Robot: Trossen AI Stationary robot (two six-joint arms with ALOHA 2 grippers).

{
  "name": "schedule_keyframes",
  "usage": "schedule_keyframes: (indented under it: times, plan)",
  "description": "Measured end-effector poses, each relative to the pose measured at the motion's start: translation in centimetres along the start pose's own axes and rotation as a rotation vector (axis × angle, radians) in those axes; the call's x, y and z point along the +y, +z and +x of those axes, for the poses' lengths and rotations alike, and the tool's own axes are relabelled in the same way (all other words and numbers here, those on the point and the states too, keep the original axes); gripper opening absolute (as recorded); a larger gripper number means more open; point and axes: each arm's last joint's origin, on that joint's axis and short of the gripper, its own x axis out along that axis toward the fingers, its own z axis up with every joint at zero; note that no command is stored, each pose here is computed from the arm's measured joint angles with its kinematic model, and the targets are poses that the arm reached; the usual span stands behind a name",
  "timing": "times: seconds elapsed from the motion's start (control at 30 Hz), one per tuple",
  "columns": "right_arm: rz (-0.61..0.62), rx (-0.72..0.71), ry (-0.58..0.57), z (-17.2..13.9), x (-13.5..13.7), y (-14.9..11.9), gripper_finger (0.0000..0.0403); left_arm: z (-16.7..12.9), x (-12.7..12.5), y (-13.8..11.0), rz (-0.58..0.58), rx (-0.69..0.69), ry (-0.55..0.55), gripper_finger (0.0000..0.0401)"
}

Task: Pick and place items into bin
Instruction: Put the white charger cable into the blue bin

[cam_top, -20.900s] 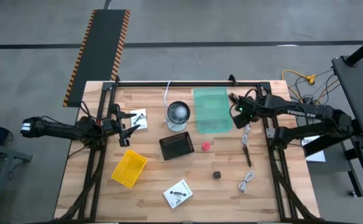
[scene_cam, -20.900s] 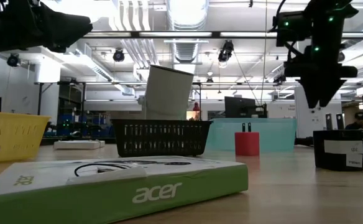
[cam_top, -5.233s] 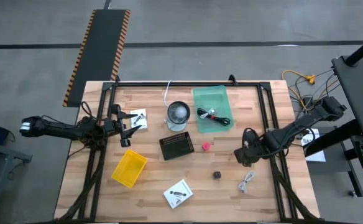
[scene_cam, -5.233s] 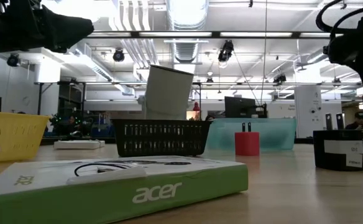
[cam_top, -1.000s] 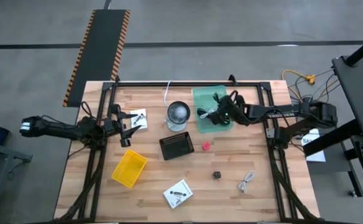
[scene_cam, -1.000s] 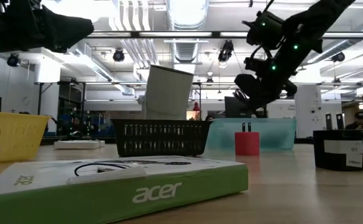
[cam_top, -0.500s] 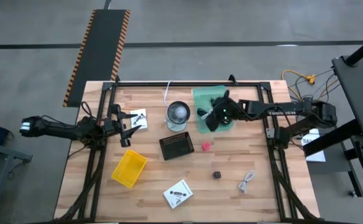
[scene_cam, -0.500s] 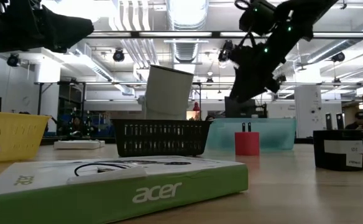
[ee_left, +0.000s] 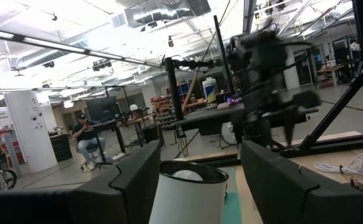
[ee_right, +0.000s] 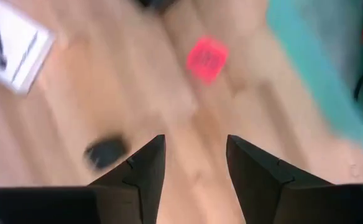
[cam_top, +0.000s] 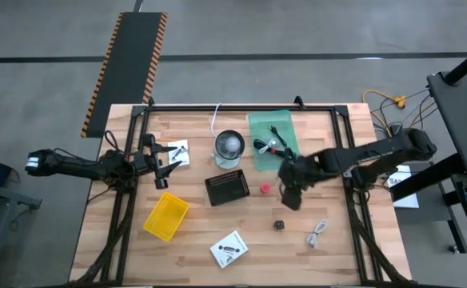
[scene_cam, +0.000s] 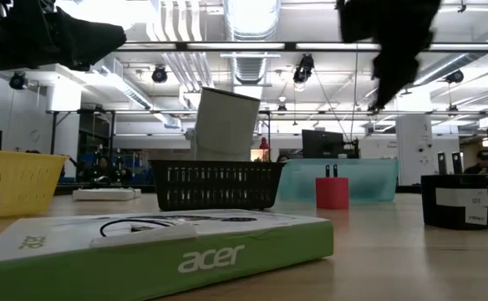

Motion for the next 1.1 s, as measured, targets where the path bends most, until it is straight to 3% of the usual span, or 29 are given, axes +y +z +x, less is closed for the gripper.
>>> schedule_keyframes:
  times: [0.13,0.33,0.43,0.77,1.1]
  plan:
    - [-0.02,0.088,0.015,-1.9,3.2,-2.8,0.0157,0.0,0.0,0.0,0.0,0.0,0.0,0.0208]
    - [-0.24,0.126,0.089,-3.0,6.8,-7.0,0.0157,0.0,0.0,0.0,-0.003,0.0,0.0,0.0208]
    - [-0.287,0.139,0.109,-2.9,7.7,-8.6,0.0153,0.0,0.0,0.0,-0.003,0.0,0.0,0.0208]
    - [-0.26,0.1,0.109,-0.2,9.7,-10.0,0.0139,0.0,0.0,0.0,0.001,0.0,0.0,0.0208]
    - [-0.146,0.222,0.021,3.1,10.1,-10.8,0.015,0.0,0.0,0.0,0.004,-0.001,0.0,0.0208]
